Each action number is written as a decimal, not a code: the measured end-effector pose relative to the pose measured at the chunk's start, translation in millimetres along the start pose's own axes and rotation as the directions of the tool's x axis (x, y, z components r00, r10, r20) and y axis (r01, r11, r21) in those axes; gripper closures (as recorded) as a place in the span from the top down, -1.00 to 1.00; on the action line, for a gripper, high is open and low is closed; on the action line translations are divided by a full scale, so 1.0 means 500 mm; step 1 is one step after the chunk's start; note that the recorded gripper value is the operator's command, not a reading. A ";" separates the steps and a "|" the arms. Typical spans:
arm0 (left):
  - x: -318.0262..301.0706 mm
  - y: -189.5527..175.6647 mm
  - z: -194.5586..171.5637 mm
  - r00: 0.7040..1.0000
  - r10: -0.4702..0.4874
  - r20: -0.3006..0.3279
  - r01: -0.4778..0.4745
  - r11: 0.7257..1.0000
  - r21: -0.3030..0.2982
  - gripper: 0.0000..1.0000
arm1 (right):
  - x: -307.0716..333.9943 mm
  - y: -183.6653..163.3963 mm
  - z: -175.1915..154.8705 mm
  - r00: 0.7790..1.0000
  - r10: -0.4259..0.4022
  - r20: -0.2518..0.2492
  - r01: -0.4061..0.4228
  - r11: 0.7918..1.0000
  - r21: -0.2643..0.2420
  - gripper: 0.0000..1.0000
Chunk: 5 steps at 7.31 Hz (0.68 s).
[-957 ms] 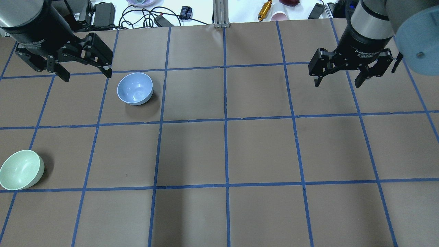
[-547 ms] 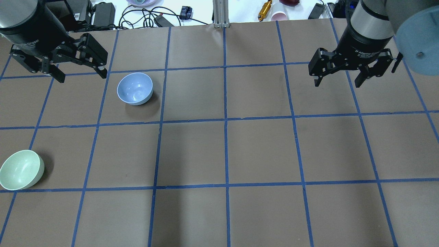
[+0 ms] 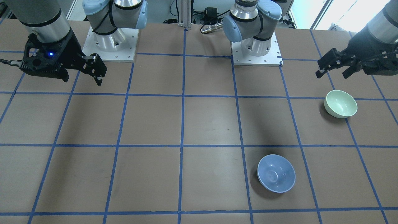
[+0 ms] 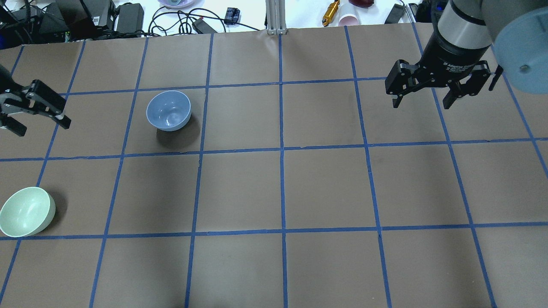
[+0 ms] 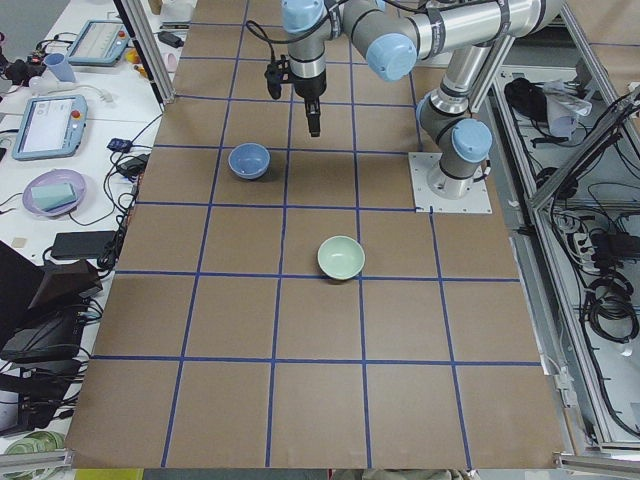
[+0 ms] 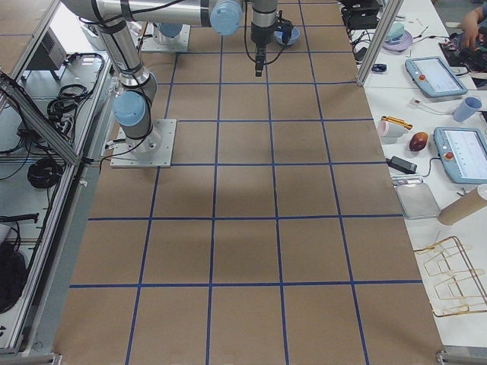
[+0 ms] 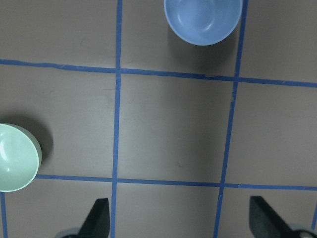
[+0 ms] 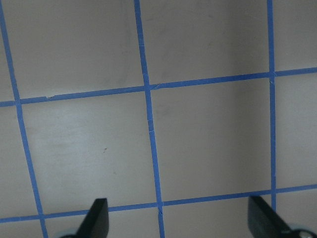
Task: Stack green bowl on blue bowl
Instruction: 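Lower the left gripper down onto the rim of the pale green bowl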
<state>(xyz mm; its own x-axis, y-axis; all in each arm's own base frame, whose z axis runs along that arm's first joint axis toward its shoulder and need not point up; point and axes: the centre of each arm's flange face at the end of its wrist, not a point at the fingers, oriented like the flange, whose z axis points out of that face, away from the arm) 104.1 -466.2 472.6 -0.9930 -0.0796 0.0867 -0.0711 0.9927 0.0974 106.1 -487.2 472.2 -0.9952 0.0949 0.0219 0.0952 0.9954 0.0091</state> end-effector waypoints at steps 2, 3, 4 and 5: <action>-0.167 0.022 0.059 0.999 0.037 -0.025 -0.037 0.999 0.005 1.00 | 0.000 0.000 0.000 1.000 0.000 0.001 0.000 1.000 0.000 1.00; -0.246 0.035 0.102 0.998 0.062 -0.025 -0.061 0.998 0.024 1.00 | 0.000 0.000 0.000 1.000 0.000 0.000 0.000 1.000 0.000 1.00; -0.325 0.054 0.154 0.997 0.067 -0.028 -0.065 0.997 0.047 1.00 | 0.000 0.000 0.000 1.000 0.000 0.000 0.000 1.000 0.000 1.00; -0.393 0.072 0.206 0.998 0.063 -0.026 -0.061 0.996 0.071 1.00 | 0.000 0.000 0.000 1.000 0.000 0.000 0.000 1.000 0.000 1.00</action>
<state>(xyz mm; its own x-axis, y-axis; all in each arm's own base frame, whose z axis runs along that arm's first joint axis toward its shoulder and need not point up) 286.9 -405.4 357.1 -0.9928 -0.0190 0.1182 -0.0167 0.9996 0.0209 106.1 -487.2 472.2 -0.9952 0.0949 0.0219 0.0951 0.9954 0.0092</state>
